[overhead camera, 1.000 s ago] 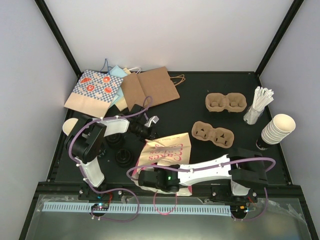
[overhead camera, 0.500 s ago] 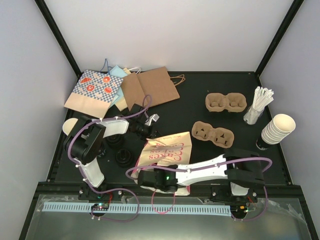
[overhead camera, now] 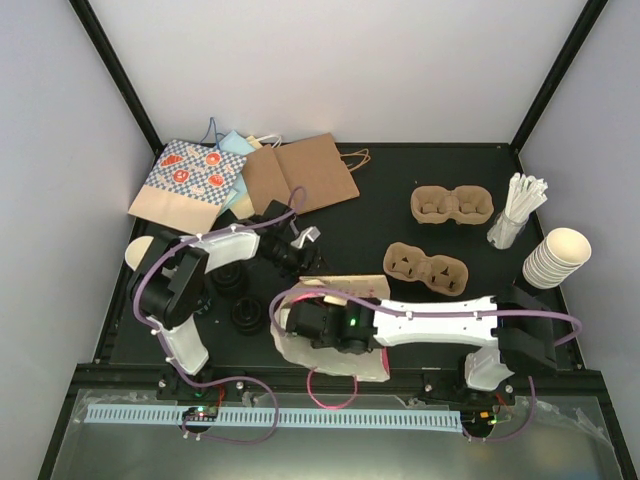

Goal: Pack the takeout coffee

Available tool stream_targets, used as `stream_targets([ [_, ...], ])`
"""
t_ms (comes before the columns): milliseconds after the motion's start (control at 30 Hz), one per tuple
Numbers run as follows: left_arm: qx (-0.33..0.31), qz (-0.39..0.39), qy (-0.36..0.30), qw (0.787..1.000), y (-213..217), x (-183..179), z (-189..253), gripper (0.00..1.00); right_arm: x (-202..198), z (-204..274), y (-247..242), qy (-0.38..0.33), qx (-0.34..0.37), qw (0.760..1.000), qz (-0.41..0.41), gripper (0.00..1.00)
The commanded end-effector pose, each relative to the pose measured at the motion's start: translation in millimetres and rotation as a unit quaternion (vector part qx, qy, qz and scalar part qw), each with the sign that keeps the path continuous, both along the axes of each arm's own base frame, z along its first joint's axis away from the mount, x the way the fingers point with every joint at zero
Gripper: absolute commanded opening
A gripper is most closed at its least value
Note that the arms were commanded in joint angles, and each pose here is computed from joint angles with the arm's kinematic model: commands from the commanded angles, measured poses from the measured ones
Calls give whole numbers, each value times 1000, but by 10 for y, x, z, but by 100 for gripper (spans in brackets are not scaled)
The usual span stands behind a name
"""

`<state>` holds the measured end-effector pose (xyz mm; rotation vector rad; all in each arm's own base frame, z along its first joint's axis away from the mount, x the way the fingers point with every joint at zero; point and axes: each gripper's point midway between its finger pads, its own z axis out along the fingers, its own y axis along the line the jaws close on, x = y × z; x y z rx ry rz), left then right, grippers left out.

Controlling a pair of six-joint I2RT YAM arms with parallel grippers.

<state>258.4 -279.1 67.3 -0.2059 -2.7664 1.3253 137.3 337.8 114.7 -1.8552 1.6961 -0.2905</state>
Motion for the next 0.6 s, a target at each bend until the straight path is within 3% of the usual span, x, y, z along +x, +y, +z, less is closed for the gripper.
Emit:
stream_targets([
  [0, -3, 14, -21, 1000, 93, 213, 270, 71, -107, -114, -202, 113, -32, 993, -6, 61],
  [133, -7, 42, -63, 997, 247, 458, 634, 80, 33, -9, -189, 146, -8, 989, -23, 61],
  [333, -2, 111, -132, 985, 682, 717, 1174, 85, 369, 56, -200, 192, 29, 979, -57, 62],
  [567, 16, 159, -190, 969, 1029, 566, 1522, 90, 797, 6, -219, 230, 42, 967, -101, 62],
])
